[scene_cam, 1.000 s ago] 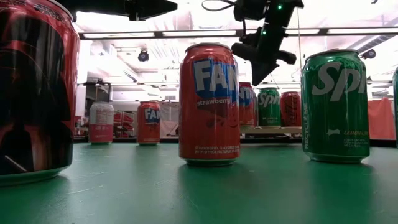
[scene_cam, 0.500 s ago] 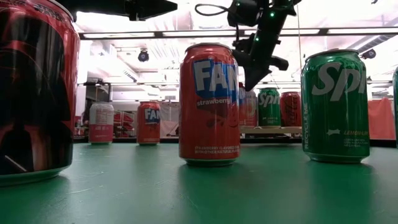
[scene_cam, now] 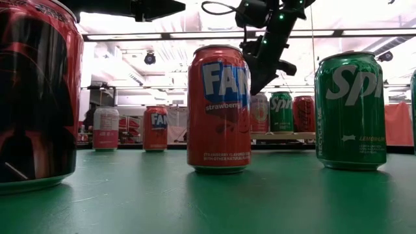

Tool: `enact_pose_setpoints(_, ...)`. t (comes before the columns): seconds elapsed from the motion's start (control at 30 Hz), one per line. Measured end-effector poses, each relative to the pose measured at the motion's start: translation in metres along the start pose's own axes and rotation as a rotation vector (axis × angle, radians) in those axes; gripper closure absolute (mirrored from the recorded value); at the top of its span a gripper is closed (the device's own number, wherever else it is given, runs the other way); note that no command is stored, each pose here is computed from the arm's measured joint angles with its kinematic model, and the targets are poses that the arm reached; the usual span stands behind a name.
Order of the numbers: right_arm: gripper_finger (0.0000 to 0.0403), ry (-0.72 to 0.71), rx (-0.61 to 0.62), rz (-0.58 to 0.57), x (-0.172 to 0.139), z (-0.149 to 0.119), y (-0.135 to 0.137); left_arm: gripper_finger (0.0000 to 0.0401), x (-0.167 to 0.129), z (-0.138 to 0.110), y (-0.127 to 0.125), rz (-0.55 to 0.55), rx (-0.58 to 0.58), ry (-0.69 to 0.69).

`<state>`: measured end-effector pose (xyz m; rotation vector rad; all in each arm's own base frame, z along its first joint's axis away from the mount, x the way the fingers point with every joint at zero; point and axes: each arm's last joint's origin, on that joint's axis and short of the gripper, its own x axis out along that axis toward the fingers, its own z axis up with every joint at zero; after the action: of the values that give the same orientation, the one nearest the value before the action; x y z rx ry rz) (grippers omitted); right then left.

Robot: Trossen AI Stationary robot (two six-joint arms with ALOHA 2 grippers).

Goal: Place canned beverage on shelf
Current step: Put the red soda can on the shelf aligned with the other red soda cans

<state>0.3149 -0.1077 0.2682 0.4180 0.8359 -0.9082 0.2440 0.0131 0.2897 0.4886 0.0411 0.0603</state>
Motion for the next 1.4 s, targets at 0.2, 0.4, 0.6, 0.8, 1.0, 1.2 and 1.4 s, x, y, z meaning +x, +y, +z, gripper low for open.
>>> enact_pose_setpoints(0.2, 0.0394, 0.005, -0.015, -0.002, 0.004, -0.001, 0.002, 0.0401, 0.0, 0.0, 0.0, 0.0, 0.0, 0.0)
enact_pose_setpoints(0.4, 0.0394, -0.003, -0.02, 0.003, 0.004, 0.0, 0.002, 0.0401, 0.0, 0.0, 0.0, 0.0, 0.0, 0.0)
enact_pose_setpoints(0.6, 0.0394, -0.01, -0.025, 0.007, 0.0, 0.001, 0.0, 0.0401, 0.0, 0.0, 0.0, 0.0, 0.0, 0.0)
enact_pose_setpoints(0.8, 0.0394, -0.046, -0.008, 0.028, -0.015, 0.005, -0.004, 0.0401, 0.0, 0.0, 0.0, 0.0, 0.0, 0.0)
enact_pose_setpoints(1.0, 0.0394, -0.082, -0.009, 0.066, -0.033, 0.006, -0.002, 0.0401, 0.0, 0.0, 0.0, 0.0, 0.0, 0.0)
enact_pose_setpoints(1.2, 0.0394, -0.108, -0.023, 0.11, -0.049, 0.005, 0.006, 0.0401, 0.0, 0.0, 0.0, -0.001, 0.0, 0.001)
enact_pose_setpoints(1.4, 0.0394, -0.111, -0.027, 0.143, -0.062, 0.002, 0.015, 0.0401, 0.0, 0.0, 0.0, -0.001, 0.0, 0.002)
